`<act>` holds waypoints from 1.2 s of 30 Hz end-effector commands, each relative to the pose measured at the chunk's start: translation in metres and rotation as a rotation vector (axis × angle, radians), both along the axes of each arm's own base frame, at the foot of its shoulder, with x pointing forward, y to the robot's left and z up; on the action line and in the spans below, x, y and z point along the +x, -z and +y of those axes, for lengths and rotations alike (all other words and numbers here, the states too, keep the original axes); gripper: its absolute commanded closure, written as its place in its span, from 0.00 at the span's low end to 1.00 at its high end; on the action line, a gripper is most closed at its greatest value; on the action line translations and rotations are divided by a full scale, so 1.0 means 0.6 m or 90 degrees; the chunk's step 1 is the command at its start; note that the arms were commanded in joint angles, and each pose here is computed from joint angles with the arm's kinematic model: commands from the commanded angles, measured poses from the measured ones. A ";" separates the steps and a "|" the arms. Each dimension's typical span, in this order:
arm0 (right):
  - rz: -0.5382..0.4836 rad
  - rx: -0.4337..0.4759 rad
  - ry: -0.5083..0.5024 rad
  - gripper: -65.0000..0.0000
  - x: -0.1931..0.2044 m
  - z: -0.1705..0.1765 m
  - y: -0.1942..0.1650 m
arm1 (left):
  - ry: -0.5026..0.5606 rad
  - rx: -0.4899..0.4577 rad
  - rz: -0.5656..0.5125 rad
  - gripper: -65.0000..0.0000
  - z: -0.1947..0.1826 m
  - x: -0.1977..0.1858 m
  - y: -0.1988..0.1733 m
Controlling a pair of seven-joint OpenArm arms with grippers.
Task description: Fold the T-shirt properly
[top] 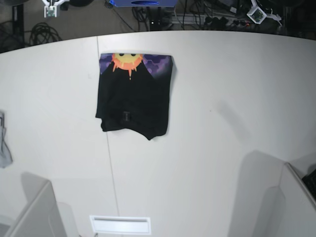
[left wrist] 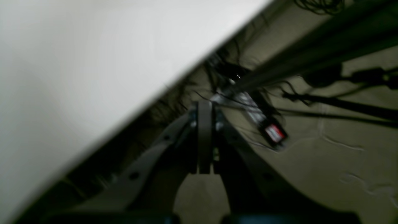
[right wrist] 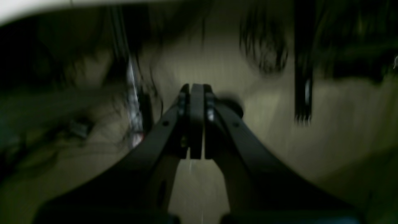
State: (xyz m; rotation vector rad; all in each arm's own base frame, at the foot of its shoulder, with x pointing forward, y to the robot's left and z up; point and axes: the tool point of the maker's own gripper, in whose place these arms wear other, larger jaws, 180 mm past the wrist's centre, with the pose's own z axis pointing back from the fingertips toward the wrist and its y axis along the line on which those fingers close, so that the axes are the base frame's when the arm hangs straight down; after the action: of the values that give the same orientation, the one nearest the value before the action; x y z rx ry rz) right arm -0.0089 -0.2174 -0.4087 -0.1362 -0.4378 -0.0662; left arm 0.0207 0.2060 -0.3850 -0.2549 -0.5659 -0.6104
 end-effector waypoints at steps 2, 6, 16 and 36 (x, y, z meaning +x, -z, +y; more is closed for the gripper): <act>0.047 -0.003 0.001 1.00 -0.026 -0.003 0.003 | -0.016 -0.011 0.033 1.00 0.002 -0.032 0.011; 0.157 -0.004 -0.020 1.00 -0.078 -0.016 0.029 | -0.058 -0.008 0.118 1.00 0.023 -0.099 0.059; 0.380 0.063 -0.183 1.00 -0.216 0.040 0.138 | -0.131 -0.023 0.345 1.00 0.032 -0.265 0.204; 0.522 0.218 -0.288 1.00 -0.276 0.033 0.323 | -0.151 0.087 0.500 1.00 -0.015 -0.332 0.392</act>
State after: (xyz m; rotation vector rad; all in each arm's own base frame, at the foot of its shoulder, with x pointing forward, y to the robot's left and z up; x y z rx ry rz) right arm -0.1724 -0.1992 -0.6042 0.2591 0.3689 0.3550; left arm -0.1734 0.1889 -0.6226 -0.2779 0.1909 -0.2756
